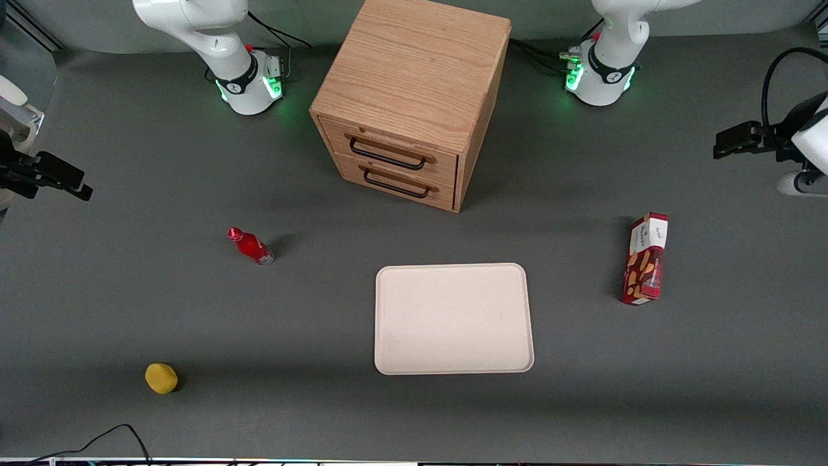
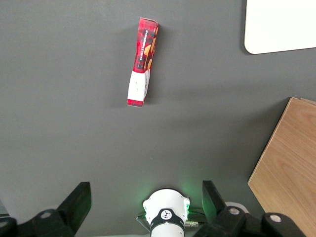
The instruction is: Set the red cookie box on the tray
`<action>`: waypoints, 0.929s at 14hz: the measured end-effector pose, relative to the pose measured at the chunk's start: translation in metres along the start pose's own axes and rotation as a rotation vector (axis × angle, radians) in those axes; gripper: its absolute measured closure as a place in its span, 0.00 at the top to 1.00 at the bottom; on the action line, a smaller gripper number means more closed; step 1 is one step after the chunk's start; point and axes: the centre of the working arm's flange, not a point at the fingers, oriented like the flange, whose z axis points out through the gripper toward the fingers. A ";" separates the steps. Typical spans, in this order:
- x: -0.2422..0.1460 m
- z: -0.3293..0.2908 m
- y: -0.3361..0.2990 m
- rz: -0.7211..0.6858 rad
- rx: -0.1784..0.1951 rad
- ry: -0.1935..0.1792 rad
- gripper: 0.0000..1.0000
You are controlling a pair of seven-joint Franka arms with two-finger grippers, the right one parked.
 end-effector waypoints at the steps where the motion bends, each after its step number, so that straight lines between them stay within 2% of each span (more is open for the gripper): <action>1: -0.002 0.000 0.000 0.000 0.001 -0.001 1.00; 7: 0.004 0.020 -0.001 0.000 -0.001 -0.028 1.00; 9: 0.033 0.062 -0.008 0.013 -0.002 0.015 1.00; 13: 0.092 0.201 -0.014 0.097 -0.007 0.082 1.00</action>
